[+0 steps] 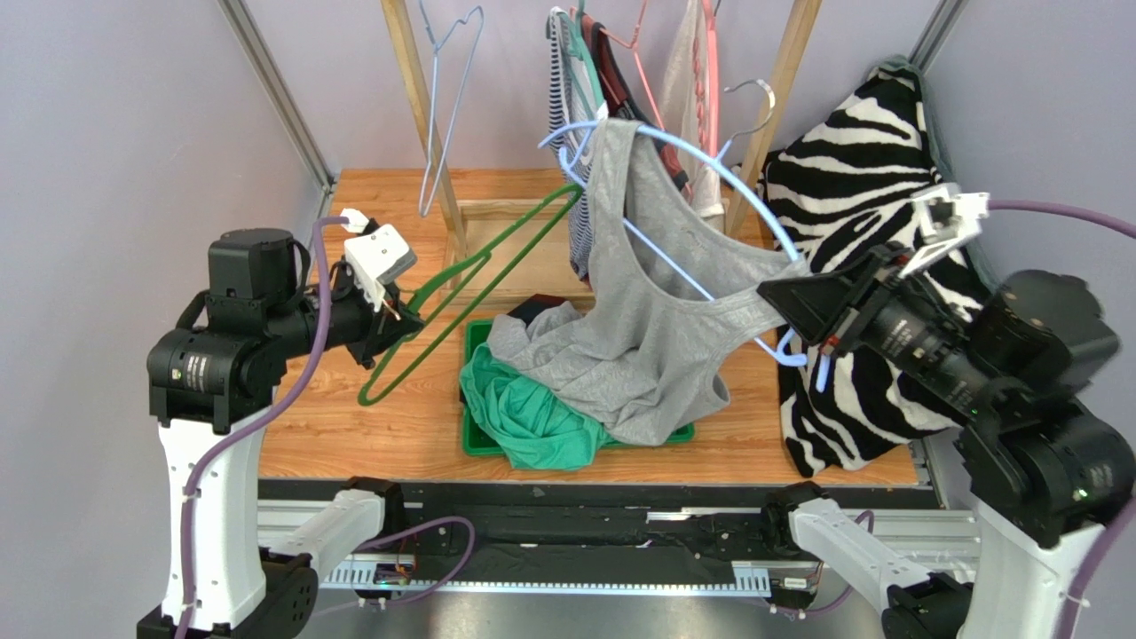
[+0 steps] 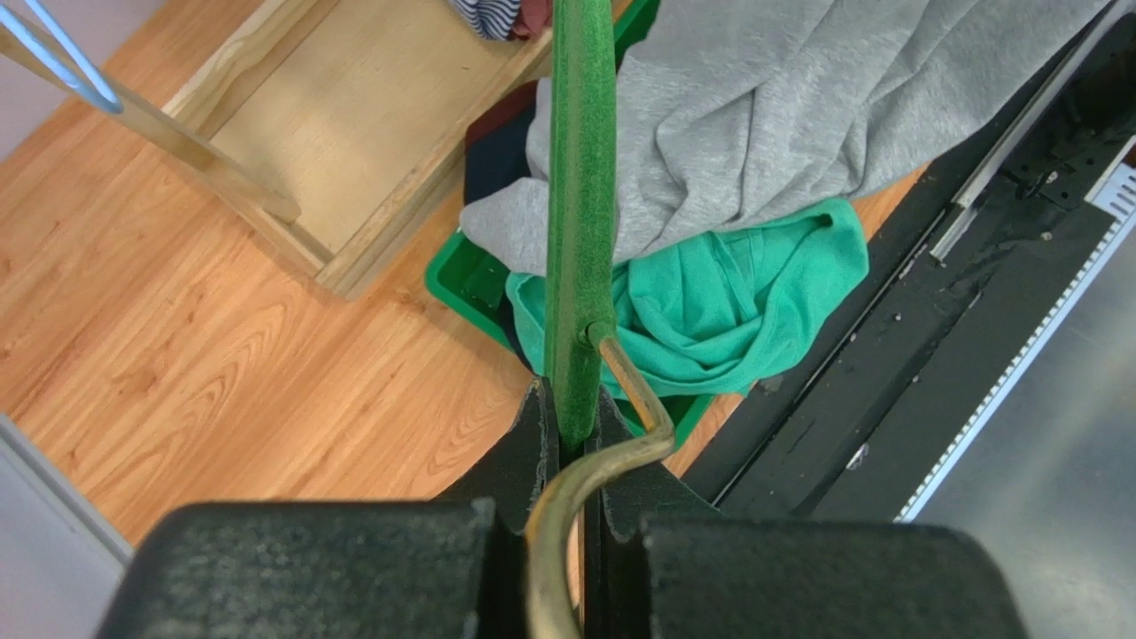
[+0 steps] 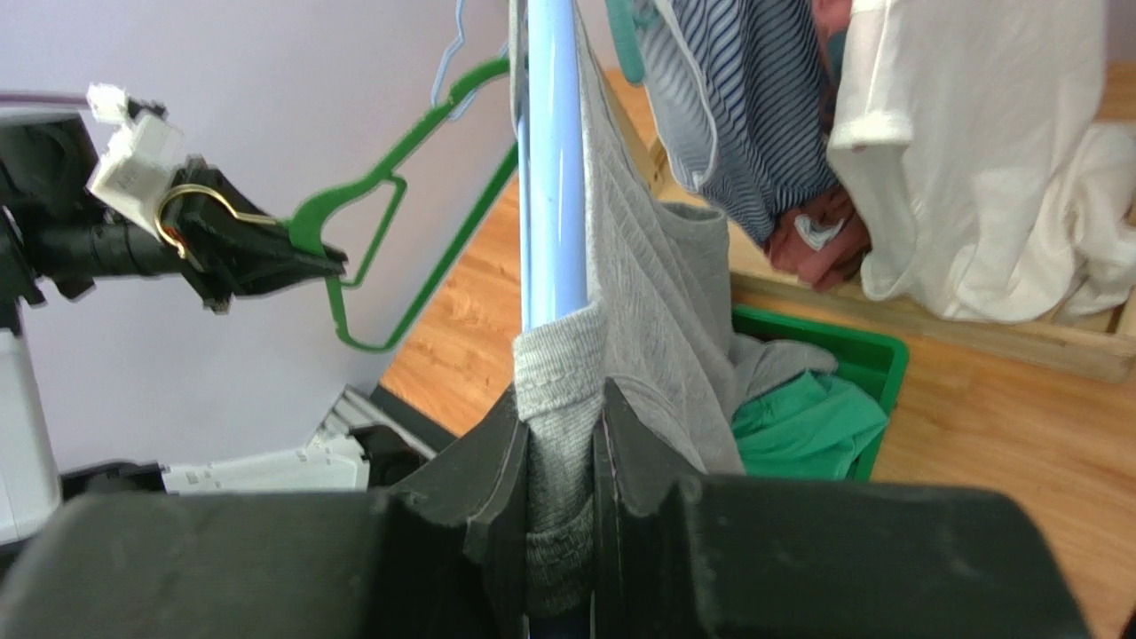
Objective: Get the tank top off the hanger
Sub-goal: Place the hanger in the bin.
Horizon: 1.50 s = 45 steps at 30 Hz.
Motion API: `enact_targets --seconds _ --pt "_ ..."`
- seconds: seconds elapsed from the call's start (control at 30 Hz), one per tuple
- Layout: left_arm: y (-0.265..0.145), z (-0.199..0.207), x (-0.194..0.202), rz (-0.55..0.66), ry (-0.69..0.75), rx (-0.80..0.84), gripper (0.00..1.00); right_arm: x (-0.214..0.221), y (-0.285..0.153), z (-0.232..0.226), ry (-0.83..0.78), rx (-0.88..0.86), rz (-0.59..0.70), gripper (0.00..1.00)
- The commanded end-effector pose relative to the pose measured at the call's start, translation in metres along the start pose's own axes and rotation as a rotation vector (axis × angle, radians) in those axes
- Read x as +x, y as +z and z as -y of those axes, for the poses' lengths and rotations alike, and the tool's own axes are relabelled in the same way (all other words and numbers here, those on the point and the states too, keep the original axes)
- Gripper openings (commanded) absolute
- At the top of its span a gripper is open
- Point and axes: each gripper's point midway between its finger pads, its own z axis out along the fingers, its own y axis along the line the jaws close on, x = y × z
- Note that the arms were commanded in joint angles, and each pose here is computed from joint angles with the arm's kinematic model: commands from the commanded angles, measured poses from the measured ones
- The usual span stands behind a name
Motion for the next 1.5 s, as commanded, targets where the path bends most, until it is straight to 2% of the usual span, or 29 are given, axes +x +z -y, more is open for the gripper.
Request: enact_targets --seconds 0.0,0.13,0.17,0.3,0.43,0.57,0.73,0.83,0.93,1.03,1.1,1.13,1.2,1.23,1.3,1.33,1.4,1.47 --pt "-0.022 0.036 0.037 -0.161 -0.087 0.097 0.00 0.006 0.011 -0.007 -0.059 -0.100 0.007 0.00" --pt "-0.024 0.034 0.017 -0.130 -0.083 0.113 0.00 0.036 0.026 0.017 -0.116 -0.075 -0.061 0.00" --pt "-0.025 0.032 0.011 -0.124 -0.082 0.115 0.00 0.053 0.032 0.028 -0.114 -0.053 -0.113 0.00" --pt "-0.030 0.034 0.002 -0.085 -0.010 0.118 0.00 0.090 0.047 0.053 -0.150 0.011 -0.216 0.00" --pt "-0.045 0.053 0.001 -0.008 0.101 0.139 0.00 0.098 0.059 0.081 -0.218 0.169 -0.214 0.00" --pt "-0.054 0.066 0.014 0.014 0.184 0.134 0.00 0.088 0.067 0.096 -0.217 0.272 -0.175 0.00" --pt "-0.067 0.080 0.021 0.058 0.253 0.111 0.00 0.096 0.074 0.121 -0.208 0.404 -0.209 0.00" --pt "-0.064 0.074 0.020 0.061 0.243 0.090 0.00 0.122 0.085 0.094 -0.220 0.218 -0.289 0.00" --pt "-0.050 0.060 0.019 0.004 0.161 0.104 0.00 0.148 0.085 0.075 -0.276 0.111 -0.370 0.00" --pt "-0.035 0.053 0.017 -0.046 0.076 0.165 0.00 0.177 0.080 0.066 -0.319 0.057 -0.459 0.00" --pt "-0.029 0.050 0.017 -0.069 0.054 0.183 0.00 0.185 0.077 0.069 -0.324 0.066 -0.470 0.02" --pt "-0.023 0.045 0.020 -0.096 0.030 0.196 0.00 0.188 0.076 0.069 -0.319 0.064 -0.477 0.19" --pt "-0.018 0.041 0.024 -0.121 0.025 0.198 0.00 0.191 0.072 0.068 -0.321 0.049 -0.482 0.40" --pt "-0.016 0.038 0.028 -0.138 0.023 0.194 0.00 0.191 0.067 0.070 -0.324 0.059 -0.484 0.67" --pt "-0.015 0.038 0.032 -0.145 0.035 0.200 0.00 0.179 0.062 0.078 -0.339 0.125 -0.451 0.91" --pt "-0.015 0.039 0.034 -0.145 0.042 0.204 0.00 0.172 0.057 0.082 -0.343 0.149 -0.428 1.00" --pt "-0.014 0.041 0.035 -0.142 0.051 0.212 0.00 0.150 0.052 0.087 -0.339 0.205 -0.343 1.00" --pt "-0.014 0.040 0.037 -0.145 0.053 0.211 0.00 0.129 0.048 0.076 -0.328 0.161 -0.246 1.00"
